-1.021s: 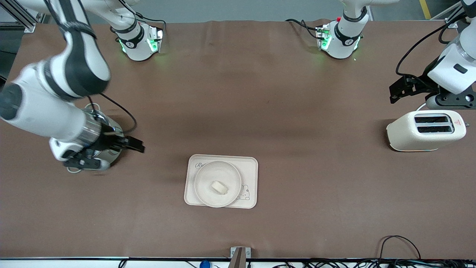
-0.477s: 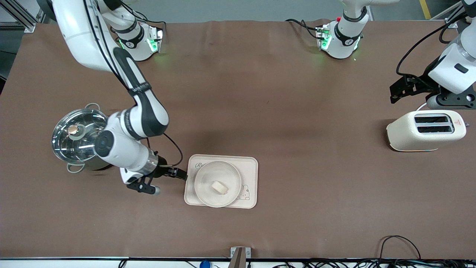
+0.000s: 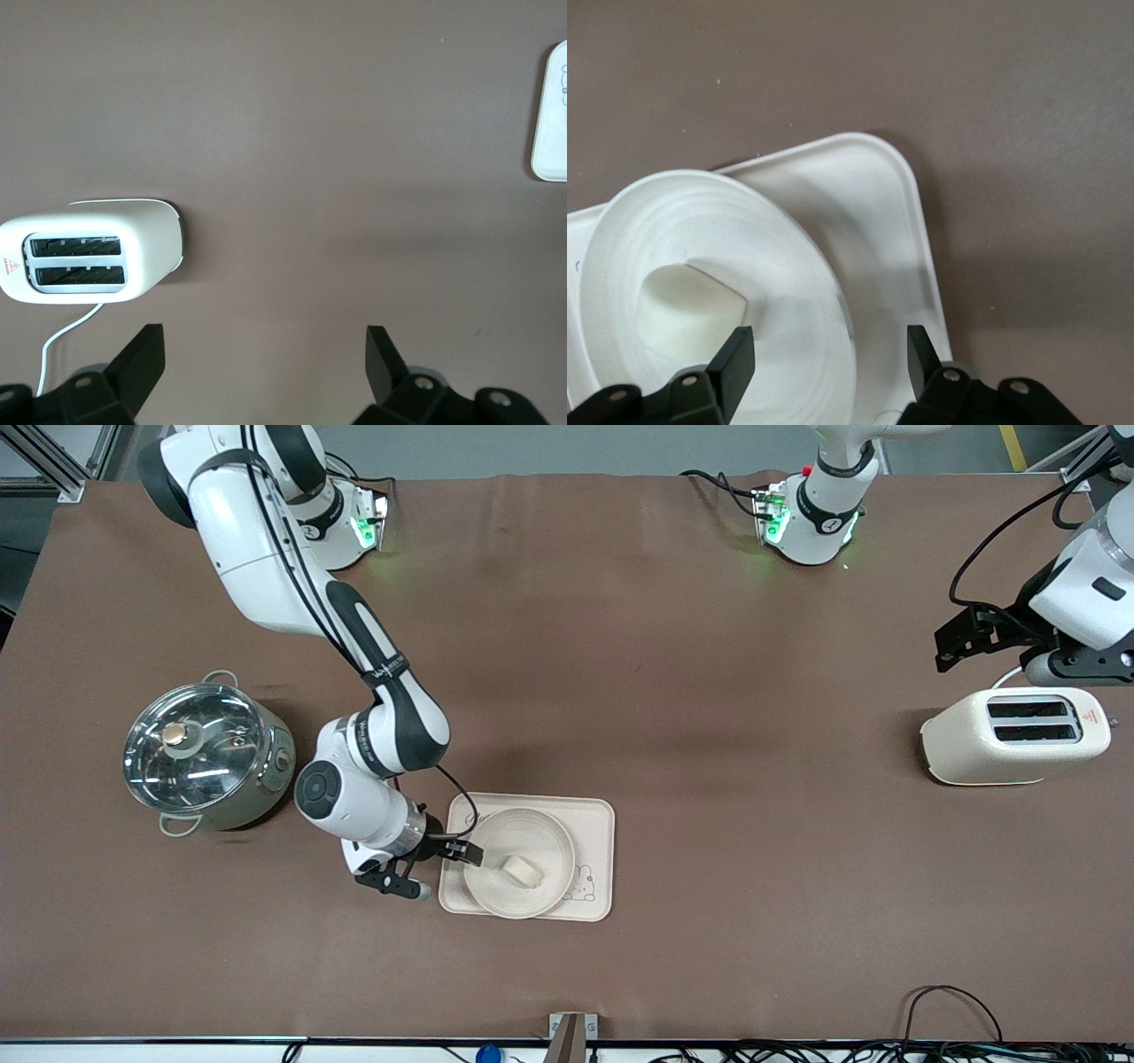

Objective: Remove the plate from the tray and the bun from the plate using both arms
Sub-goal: 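Lower the right gripper and close it on the plate rim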

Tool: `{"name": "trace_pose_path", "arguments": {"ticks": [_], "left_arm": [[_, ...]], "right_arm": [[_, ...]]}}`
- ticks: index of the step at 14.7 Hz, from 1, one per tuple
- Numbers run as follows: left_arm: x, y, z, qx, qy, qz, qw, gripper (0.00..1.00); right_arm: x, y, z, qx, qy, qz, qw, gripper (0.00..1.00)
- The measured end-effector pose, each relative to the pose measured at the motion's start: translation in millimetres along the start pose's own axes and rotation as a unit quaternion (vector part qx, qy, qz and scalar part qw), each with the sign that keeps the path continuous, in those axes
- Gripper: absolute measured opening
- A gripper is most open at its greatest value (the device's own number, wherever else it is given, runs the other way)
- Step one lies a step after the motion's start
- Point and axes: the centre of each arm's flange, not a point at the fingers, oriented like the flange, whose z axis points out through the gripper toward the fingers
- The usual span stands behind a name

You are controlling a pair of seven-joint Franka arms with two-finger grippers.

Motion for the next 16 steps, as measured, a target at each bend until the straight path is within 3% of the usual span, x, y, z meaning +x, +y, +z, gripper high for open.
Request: {"name": "trace_pose_path", "arguments": {"ticks": [1, 4, 5, 6, 8, 16], "left_arm": [[0.0, -0.2, 0.0, 0.000, 0.000, 0.000, 1.000, 1.00], [0.0, -0.1, -0.1, 0.000, 0.000, 0.000, 1.000, 1.00], [0.0, -0.1, -0.3, 0.000, 0.000, 0.000, 1.000, 1.00], [0.0, -0.1, -0.5, 0.000, 0.001, 0.000, 1.000, 1.00], [0.0, -0.1, -0.6, 0.000, 0.001, 0.000, 1.000, 1.00], [-0.1, -1.0, -9.2, -0.001, 0.010, -0.001, 1.000, 1.00]], "right_arm": [[-2.5, -2.9, 4.9, 0.002, 0.002, -0.001, 1.000, 0.75], [-5.9, -6.2, 11.2, 0.004, 0.005, -0.002, 1.000, 0.41], [-5.6, -5.9, 11.2, 0.004, 0.005, -0.001, 1.000, 0.34], [-5.0, -5.7, 10.9, 0.004, 0.006, -0.001, 1.000, 0.34], [-4.5, -5.0, 11.1, 0.003, 0.006, -0.001, 1.000, 0.21], [-1.2, -3.4, 14.2, 0.009, 0.023, 0.000, 1.000, 0.19]]}}
